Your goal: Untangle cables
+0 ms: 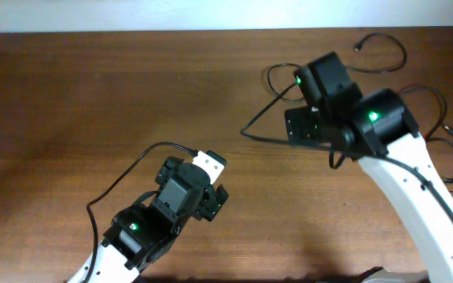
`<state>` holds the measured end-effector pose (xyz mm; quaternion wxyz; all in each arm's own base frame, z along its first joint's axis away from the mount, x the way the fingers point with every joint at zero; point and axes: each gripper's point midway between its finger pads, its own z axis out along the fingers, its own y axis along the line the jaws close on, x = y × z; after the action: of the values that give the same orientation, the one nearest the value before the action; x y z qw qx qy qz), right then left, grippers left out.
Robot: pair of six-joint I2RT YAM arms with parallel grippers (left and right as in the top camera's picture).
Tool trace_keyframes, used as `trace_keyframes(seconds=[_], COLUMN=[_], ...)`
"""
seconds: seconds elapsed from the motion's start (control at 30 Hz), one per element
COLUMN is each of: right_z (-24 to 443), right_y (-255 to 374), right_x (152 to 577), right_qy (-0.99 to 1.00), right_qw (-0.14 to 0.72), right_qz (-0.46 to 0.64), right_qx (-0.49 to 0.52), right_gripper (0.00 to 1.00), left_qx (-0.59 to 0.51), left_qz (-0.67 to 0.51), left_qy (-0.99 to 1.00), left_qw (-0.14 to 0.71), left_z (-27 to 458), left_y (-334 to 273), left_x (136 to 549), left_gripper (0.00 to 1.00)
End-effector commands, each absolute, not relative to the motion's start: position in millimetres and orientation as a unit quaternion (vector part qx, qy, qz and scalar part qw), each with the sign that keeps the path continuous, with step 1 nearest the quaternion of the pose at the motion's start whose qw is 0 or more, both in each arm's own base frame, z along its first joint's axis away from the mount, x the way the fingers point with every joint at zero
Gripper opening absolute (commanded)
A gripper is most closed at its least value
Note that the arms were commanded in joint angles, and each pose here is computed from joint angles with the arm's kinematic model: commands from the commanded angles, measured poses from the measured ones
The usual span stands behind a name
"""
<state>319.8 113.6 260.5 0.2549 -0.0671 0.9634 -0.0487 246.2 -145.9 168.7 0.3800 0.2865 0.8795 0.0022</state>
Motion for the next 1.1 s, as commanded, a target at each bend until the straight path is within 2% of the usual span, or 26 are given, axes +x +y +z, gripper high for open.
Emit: trace_keyframes(seconds=[0.0,0.4,0.63,1.07], right_z=[240.0,145.1,127.8,127.6], right_y=[124.4,133.2,132.4,132.4], right_x=[304.4,302.4,300.6,300.6], right_qy=[0.967,0.973,0.977,0.977], right_qw=[0.246,0.226,0.212,0.212], right_qz=[0.0,0.035,0.027,0.027], right_qx=[-0.06,-0.014,-0.016,-0.016], right_gripper=[0.99,0.99,0.99,0.99], left_qx=[0.28,0.281,0.28,0.281], left_qz=[0.005,0.005,0.005,0.005], left_qy=[0.879,0.879,0.879,0.879], left_qw=[0.386,0.386,0.386,0.386], left_z=[172.5,172.5,172.5,172.5], left_y=[-143.8,-143.9,-143.9,-143.9], left_x=[247.9,247.8,247.9,247.8], left_gripper=[0.99,0.99,0.99,0.99])
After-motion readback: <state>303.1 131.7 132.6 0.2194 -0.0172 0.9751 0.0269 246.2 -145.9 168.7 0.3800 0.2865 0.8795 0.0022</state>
